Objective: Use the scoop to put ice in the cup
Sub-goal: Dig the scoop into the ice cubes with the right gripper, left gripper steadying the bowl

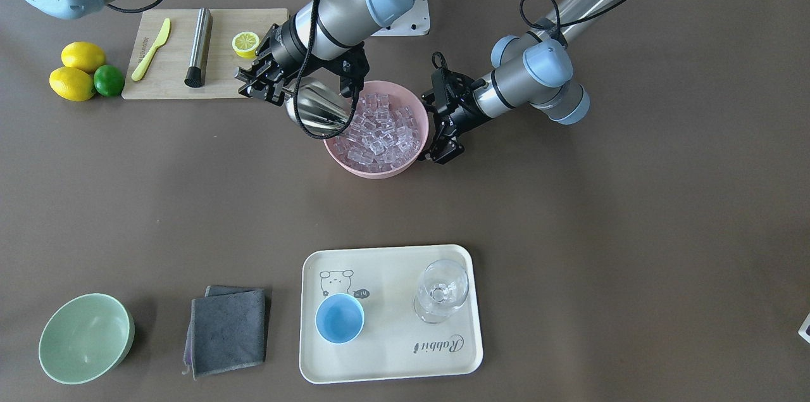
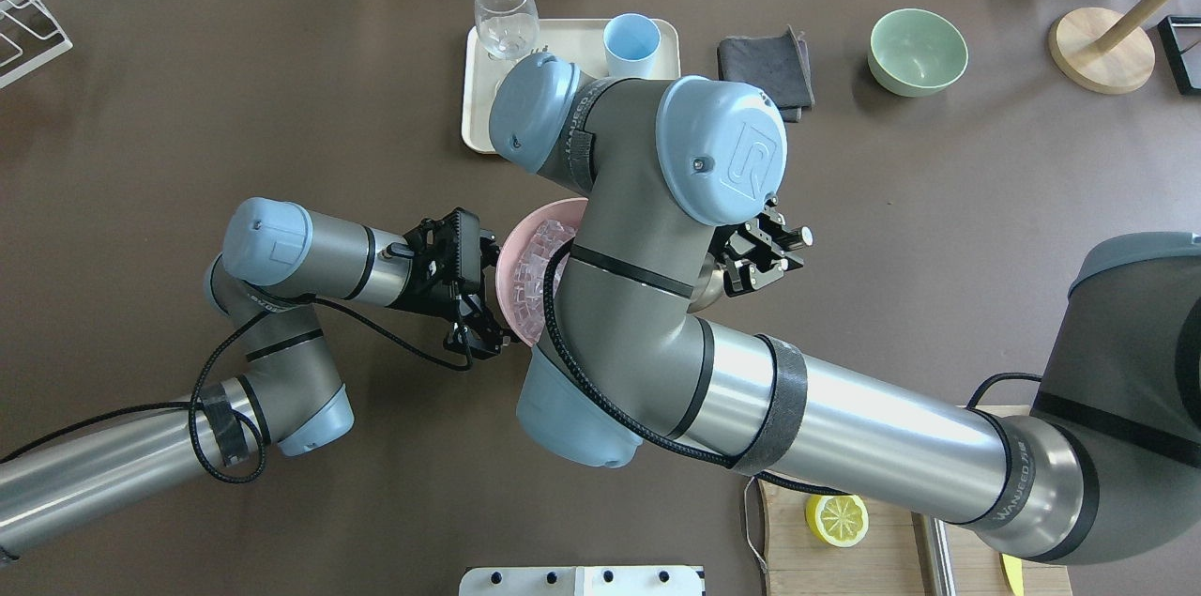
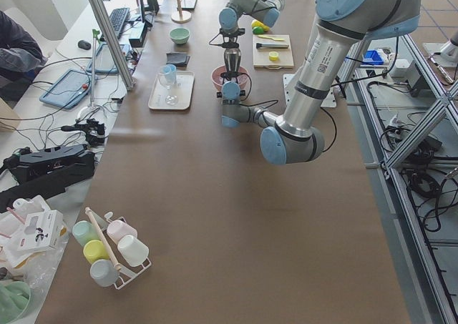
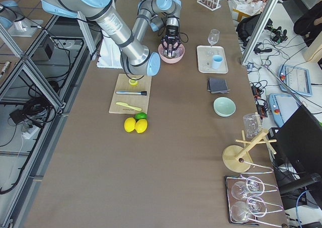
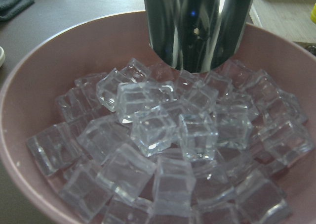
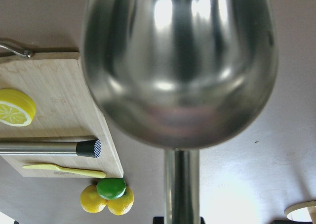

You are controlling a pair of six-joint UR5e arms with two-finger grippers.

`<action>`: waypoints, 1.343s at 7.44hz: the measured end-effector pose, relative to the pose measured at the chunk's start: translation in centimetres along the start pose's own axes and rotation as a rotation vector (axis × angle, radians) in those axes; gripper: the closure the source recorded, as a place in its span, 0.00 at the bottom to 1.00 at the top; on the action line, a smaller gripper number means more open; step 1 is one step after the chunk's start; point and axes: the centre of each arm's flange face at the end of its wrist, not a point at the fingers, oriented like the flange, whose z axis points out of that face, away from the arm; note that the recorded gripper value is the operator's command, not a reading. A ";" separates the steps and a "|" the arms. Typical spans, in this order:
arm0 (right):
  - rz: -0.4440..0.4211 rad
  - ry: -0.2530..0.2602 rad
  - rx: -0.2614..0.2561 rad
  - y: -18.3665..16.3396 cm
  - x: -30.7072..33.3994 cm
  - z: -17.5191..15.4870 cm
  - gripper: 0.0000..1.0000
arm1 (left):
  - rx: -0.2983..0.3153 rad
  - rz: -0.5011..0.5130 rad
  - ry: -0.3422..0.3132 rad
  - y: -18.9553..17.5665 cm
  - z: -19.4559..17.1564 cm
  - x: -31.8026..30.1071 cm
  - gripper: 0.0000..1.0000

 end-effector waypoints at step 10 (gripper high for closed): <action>0.133 0.046 0.101 -3.0 0.3 1.2 1.00 | -0.005 -0.005 0.000 0.0 0.0 0.0 0.02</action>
